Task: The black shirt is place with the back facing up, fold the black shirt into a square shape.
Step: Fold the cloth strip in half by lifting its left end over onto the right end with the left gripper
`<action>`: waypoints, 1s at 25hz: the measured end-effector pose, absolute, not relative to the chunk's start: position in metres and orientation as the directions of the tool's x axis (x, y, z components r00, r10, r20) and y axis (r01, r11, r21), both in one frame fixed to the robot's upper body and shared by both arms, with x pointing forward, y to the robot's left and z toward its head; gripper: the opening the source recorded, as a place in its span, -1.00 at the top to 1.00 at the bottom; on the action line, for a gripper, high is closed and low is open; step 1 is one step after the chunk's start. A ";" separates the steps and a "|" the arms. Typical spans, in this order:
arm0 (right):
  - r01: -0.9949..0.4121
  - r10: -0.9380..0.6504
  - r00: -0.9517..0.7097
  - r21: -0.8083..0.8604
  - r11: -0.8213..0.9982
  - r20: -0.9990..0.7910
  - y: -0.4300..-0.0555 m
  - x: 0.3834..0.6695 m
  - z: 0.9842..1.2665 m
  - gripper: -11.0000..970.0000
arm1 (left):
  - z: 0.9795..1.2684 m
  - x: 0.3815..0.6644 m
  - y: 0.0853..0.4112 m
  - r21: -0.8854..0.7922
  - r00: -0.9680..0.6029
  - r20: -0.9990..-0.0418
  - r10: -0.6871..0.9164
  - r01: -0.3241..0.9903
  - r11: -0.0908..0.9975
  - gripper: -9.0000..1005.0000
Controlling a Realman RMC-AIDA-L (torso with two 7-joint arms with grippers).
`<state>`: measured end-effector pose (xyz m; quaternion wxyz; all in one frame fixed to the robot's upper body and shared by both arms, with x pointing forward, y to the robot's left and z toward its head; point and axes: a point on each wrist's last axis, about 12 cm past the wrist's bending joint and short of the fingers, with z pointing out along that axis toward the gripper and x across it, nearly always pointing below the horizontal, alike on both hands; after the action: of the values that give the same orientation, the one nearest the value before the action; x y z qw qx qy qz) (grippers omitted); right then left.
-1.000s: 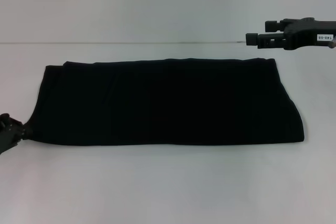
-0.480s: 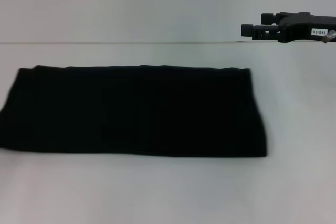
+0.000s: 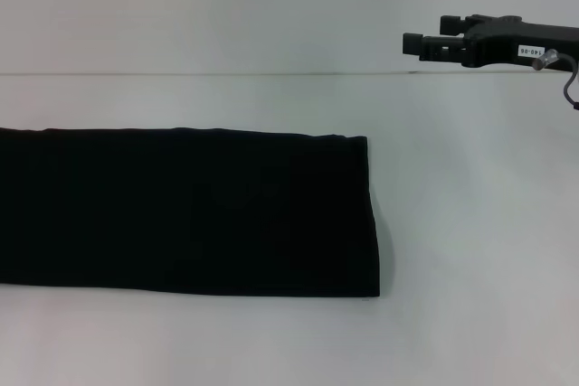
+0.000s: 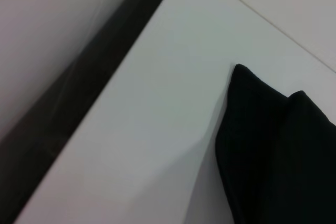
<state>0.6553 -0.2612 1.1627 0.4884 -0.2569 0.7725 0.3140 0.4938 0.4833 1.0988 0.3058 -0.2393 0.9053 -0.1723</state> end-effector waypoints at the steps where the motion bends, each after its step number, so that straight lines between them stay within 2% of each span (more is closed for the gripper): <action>1: -0.703 -0.090 -0.390 0.233 0.672 -0.917 -0.261 0.656 1.163 -0.91 | 1.100 0.495 0.484 -0.455 -0.700 -0.473 -0.535 -0.326 0.829 0.86; 6: -0.703 -0.092 -0.378 0.221 0.676 -0.921 -0.263 0.655 1.162 -0.91 | 1.113 0.510 0.475 -0.478 -0.726 -0.474 -0.498 -0.263 0.838 0.85; 10: -0.678 -0.075 -0.365 0.209 0.705 -0.928 -0.271 0.657 1.163 -0.91 | 1.137 0.539 0.443 -0.590 -0.773 -0.466 -0.431 -0.092 0.802 0.84; 13: -0.643 -0.061 -0.353 0.195 0.740 -0.933 -0.285 0.660 1.167 -0.91 | 1.158 0.567 0.400 -0.686 -0.813 -0.468 -0.346 0.088 0.722 0.83; 14: -0.635 -0.061 -0.350 0.189 0.749 -0.935 -0.289 0.660 1.168 -0.91 | 1.164 0.579 0.375 -0.731 -0.830 -0.468 -0.304 0.169 0.661 0.82; 18: -0.609 -0.073 -0.338 0.159 0.777 -0.938 -0.308 0.660 1.173 -0.91 | 1.163 0.598 0.289 -0.821 -0.877 -0.448 -0.175 0.326 0.468 0.81; 22: -0.594 -0.091 -0.335 0.135 0.793 -0.938 -0.323 0.656 1.174 -0.91 | 1.132 0.595 0.201 -0.862 -0.895 -0.434 -0.106 0.378 0.339 0.80; 25: -0.595 -0.105 -0.338 0.126 0.794 -0.935 -0.331 0.652 1.174 -0.91 | 1.100 0.586 0.166 -0.878 -0.889 -0.437 -0.137 0.388 0.282 0.79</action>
<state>0.6522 -0.3306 1.1742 0.5304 -0.2230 0.7846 0.2311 0.5862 0.1657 1.1000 0.2211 0.0814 0.7696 -0.5935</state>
